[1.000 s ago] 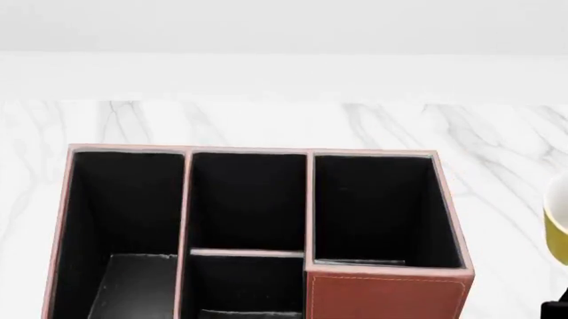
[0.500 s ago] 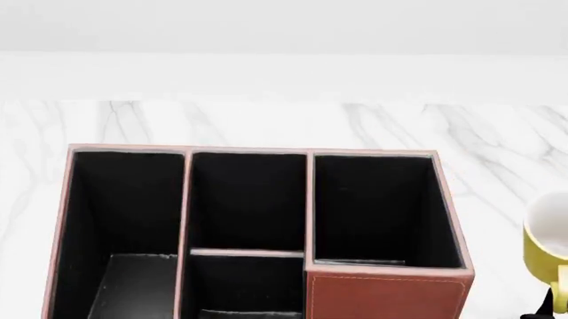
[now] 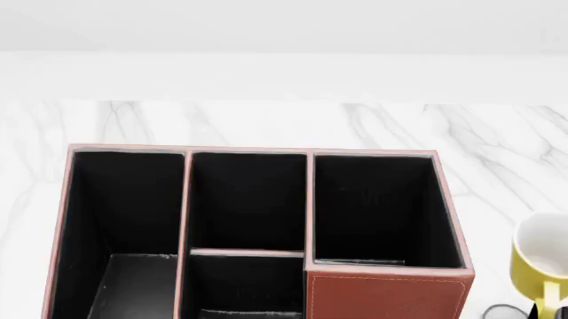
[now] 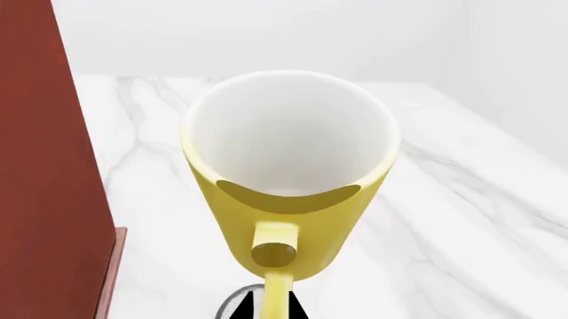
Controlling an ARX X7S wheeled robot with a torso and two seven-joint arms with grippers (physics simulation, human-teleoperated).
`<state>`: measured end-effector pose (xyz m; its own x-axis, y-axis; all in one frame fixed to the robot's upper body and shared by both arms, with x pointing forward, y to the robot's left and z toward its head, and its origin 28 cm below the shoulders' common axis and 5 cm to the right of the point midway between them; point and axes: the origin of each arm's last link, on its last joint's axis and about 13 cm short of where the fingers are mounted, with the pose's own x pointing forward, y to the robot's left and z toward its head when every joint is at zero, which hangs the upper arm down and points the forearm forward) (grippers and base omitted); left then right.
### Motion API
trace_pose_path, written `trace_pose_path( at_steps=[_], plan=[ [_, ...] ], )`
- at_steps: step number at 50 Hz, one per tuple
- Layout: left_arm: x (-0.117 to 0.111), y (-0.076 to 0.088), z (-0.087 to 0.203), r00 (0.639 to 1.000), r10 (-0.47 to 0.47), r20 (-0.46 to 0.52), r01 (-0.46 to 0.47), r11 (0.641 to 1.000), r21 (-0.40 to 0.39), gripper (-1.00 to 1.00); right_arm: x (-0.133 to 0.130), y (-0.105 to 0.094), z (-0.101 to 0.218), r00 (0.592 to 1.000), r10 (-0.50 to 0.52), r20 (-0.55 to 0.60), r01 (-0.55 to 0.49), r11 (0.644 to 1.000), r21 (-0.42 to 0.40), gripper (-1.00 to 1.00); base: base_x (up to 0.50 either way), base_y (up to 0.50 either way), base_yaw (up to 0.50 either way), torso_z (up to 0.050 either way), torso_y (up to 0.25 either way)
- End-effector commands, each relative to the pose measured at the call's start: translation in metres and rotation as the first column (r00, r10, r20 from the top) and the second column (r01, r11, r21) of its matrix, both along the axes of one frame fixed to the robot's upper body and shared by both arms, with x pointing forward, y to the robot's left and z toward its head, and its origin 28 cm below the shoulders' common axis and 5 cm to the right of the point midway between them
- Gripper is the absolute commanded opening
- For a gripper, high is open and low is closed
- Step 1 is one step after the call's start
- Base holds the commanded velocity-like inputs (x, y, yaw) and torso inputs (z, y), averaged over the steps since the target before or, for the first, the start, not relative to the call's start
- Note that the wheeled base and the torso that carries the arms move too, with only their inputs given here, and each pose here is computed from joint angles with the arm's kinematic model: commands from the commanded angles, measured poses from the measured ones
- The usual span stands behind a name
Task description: Pick up the yellow and white mug and place it to the right of the caddy.
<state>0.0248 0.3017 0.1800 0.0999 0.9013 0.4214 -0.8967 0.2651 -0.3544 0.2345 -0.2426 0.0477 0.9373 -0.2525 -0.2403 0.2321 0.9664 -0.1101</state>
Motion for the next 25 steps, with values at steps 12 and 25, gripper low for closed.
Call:
trace_pose_path(
  at_steps=[12,25],
  plan=[
    [0.003,-0.001,-0.001,1.0,-0.005,-0.007,0.005,1.0,0.004,1.0,0.008,0.005,-0.009,1.0,0.021,0.008,-0.021,1.0,-0.003,-1.0,0.0,0.0,0.0,0.0,0.001],
    [0.004,-0.001,-0.001,1.0,-0.009,-0.01,0.009,1.0,0.005,1.0,0.008,0.006,-0.017,1.0,0.019,-0.013,-0.019,1.0,0.004,-1.0,0.0,0.0,0.0,0.001,0.0]
  ],
)
